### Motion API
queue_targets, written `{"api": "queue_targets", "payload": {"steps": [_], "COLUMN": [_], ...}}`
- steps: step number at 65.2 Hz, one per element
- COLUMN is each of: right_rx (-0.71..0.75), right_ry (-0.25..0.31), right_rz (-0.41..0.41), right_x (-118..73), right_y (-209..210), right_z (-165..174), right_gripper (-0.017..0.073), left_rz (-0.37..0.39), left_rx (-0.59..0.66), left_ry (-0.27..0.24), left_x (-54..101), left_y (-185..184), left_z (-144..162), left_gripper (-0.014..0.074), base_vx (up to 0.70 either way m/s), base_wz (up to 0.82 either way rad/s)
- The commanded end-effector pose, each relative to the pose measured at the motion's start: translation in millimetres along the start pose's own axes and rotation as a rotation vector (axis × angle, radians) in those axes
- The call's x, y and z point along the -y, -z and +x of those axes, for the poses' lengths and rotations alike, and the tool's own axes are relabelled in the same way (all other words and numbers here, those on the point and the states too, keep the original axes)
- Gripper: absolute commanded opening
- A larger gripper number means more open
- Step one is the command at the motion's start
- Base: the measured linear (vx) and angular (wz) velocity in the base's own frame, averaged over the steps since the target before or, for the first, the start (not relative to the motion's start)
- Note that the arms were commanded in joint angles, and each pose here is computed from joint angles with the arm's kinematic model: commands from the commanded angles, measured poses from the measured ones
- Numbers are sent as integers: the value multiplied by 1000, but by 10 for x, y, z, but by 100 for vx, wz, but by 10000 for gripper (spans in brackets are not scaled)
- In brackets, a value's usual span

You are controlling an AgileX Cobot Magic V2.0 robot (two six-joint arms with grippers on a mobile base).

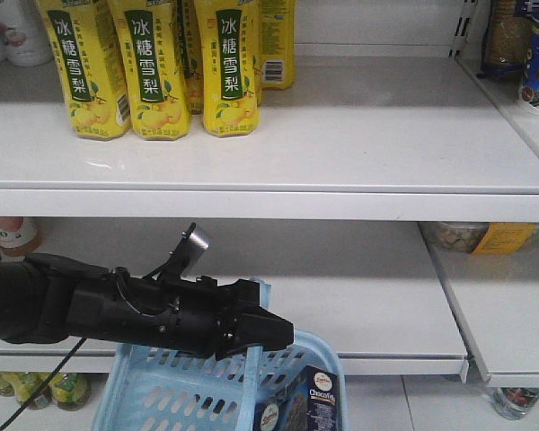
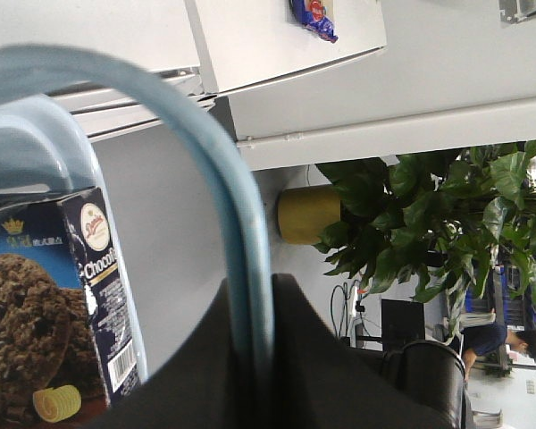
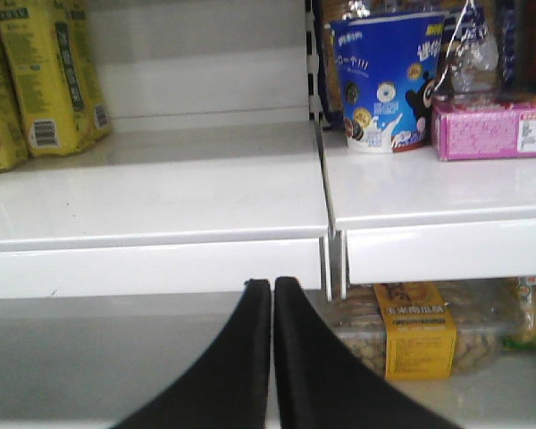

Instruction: Left arm holds basket, right arm returns cookies

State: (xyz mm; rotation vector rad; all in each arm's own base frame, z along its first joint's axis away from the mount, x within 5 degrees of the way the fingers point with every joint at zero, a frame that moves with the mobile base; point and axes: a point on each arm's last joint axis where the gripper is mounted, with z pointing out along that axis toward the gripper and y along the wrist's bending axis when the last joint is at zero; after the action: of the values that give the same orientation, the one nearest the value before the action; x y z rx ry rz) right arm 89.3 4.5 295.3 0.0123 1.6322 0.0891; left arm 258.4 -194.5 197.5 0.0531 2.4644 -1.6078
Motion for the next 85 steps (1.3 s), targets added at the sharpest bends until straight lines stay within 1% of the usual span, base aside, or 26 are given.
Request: {"api": "queue_targets", "payload": {"steps": [1, 4, 7, 13, 24, 33, 43, 46, 54, 59, 65, 72, 79, 82, 85], "right_rx": [58, 45, 26, 1, -6, -39, -48, -48, -48, -52, -79, -109, -160, -210, -271], "right_ry": [-18, -40, -49, -21, -11, -11, -11, -11, -16, -33, -45, -83, -181, -243, -277], "right_rz": [-3, -3, -2, 1, 2, 5, 5, 5, 5, 5, 5, 3, -23, -52, -78], "right_x": [-8, -7, -7, -4, -3, -1, -1, -1, -1, -2, -2, -7, -45, -90, -137], "right_y": [-82, -120, -157, -202, -209, -209, -208, -208, -208, -208, -207, -207, -255, -295, -344], "right_z": [-143, -126, -108, -84, -77, -47, -39, -39, -39, -35, -10, 17, 64, 109, 166], "right_gripper": [-8, -8, -8, -6, 17, 94, 232, 287, 375, 404, 409, 410, 410, 410, 410], "left_rz": [94, 94, 94, 94, 94, 94, 94, 94, 94, 94, 94, 94, 94, 94, 94], "left_rx": [69, 69, 69, 69, 69, 69, 69, 69, 69, 69, 69, 69, 69, 69, 69], "left_ry": [-70, -70, -70, -70, -70, -70, -70, -70, -70, -70, -70, -70, -70, -70, -70], "left_x": [261, 261, 261, 261, 261, 261, 261, 261, 261, 261, 261, 261, 261, 261, 261], "left_y": [99, 99, 99, 99, 99, 99, 99, 99, 99, 99, 99, 99, 99, 99, 99], "left_z": [-77, -77, -77, -77, -77, -77, -77, -77, -77, -77, -77, -77, -77, -77, -77], "left_gripper": [-6, -6, -6, -6, -6, -6, -6, -6, -6, -6, -6, -6, -6, -6, -6], "base_vx": [0, 0, 0, 0, 0, 0, 0, 0, 0, 0, 0, 0, 0, 0, 0], "base_wz": [0, 0, 0, 0, 0, 0, 0, 0, 0, 0, 0, 0, 0, 0, 0]}}
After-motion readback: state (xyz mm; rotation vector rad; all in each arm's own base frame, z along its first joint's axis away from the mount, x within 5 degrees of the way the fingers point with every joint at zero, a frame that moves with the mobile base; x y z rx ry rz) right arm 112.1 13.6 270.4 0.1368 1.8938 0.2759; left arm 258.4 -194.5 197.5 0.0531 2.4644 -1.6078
